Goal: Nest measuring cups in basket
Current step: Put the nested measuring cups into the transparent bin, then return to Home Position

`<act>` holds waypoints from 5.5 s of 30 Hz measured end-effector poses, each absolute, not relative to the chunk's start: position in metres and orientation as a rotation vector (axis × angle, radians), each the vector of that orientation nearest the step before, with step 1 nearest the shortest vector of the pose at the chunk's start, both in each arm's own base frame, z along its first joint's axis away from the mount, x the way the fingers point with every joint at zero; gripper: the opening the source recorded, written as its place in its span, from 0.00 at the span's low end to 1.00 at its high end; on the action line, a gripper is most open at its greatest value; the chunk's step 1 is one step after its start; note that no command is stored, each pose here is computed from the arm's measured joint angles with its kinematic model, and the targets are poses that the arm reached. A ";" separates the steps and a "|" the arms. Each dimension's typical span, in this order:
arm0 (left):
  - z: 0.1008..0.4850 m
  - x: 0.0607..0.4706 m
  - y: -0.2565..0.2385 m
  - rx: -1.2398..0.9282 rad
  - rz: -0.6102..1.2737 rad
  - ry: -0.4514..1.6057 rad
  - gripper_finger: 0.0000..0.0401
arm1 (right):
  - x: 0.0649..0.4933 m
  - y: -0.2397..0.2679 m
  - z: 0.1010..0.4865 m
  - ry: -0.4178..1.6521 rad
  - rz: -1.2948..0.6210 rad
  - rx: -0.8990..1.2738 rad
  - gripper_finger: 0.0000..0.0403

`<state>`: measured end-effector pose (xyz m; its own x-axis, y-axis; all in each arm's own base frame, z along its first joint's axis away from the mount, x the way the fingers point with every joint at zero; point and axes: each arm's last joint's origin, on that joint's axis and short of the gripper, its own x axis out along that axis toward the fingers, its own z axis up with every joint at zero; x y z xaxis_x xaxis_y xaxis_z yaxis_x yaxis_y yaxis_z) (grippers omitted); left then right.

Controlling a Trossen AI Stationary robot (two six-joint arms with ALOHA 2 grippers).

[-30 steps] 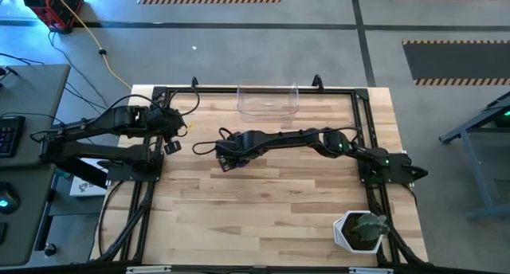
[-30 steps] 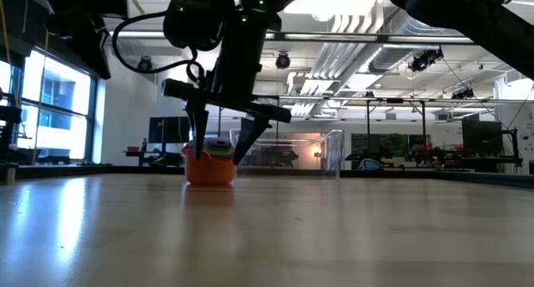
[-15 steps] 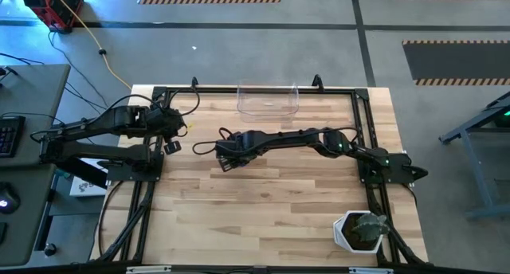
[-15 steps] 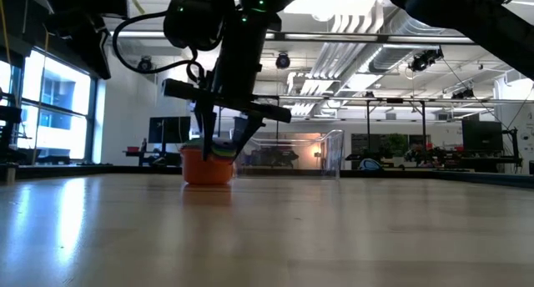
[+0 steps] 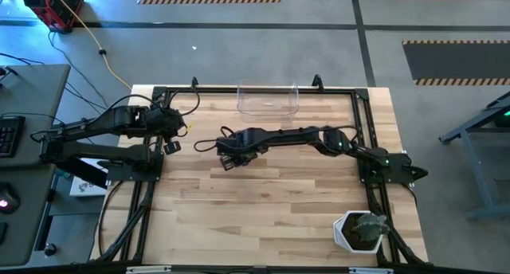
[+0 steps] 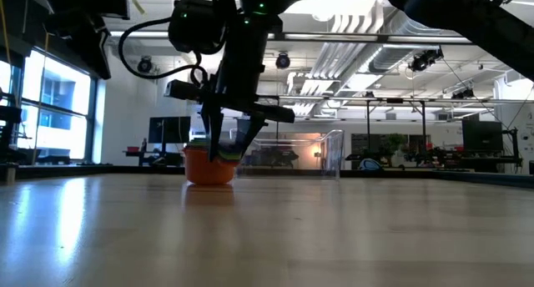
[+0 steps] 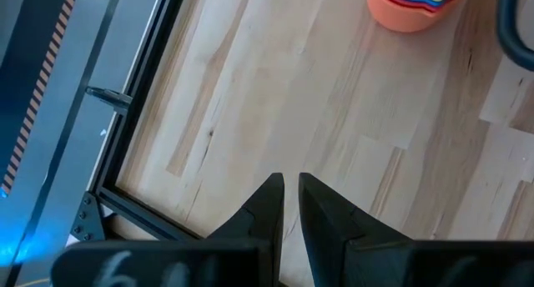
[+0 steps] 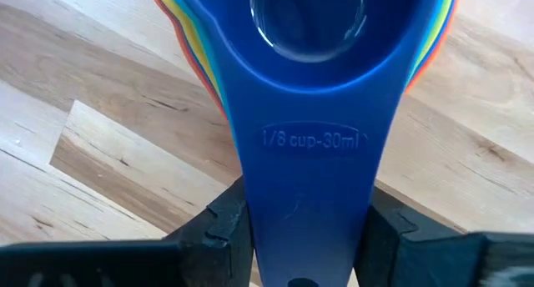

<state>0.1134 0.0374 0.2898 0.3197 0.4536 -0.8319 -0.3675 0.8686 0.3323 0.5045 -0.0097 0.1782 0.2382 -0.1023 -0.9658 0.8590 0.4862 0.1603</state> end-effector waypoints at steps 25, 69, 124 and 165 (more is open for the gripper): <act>0.290 0.113 0.037 0.110 0.525 1.129 0.08 | 0.504 -0.011 0.181 1.184 -0.703 0.812 0.31; 0.294 0.116 0.041 0.196 0.606 1.079 0.08 | 0.433 -0.146 0.308 1.025 -0.802 0.587 0.31; 0.301 0.122 0.041 0.017 0.650 0.904 0.08 | 0.391 -0.230 0.228 1.213 -0.505 0.404 0.55; 0.200 0.084 0.020 -0.214 0.256 -0.039 0.08 | 0.422 -0.045 0.366 0.620 -0.325 0.187 0.55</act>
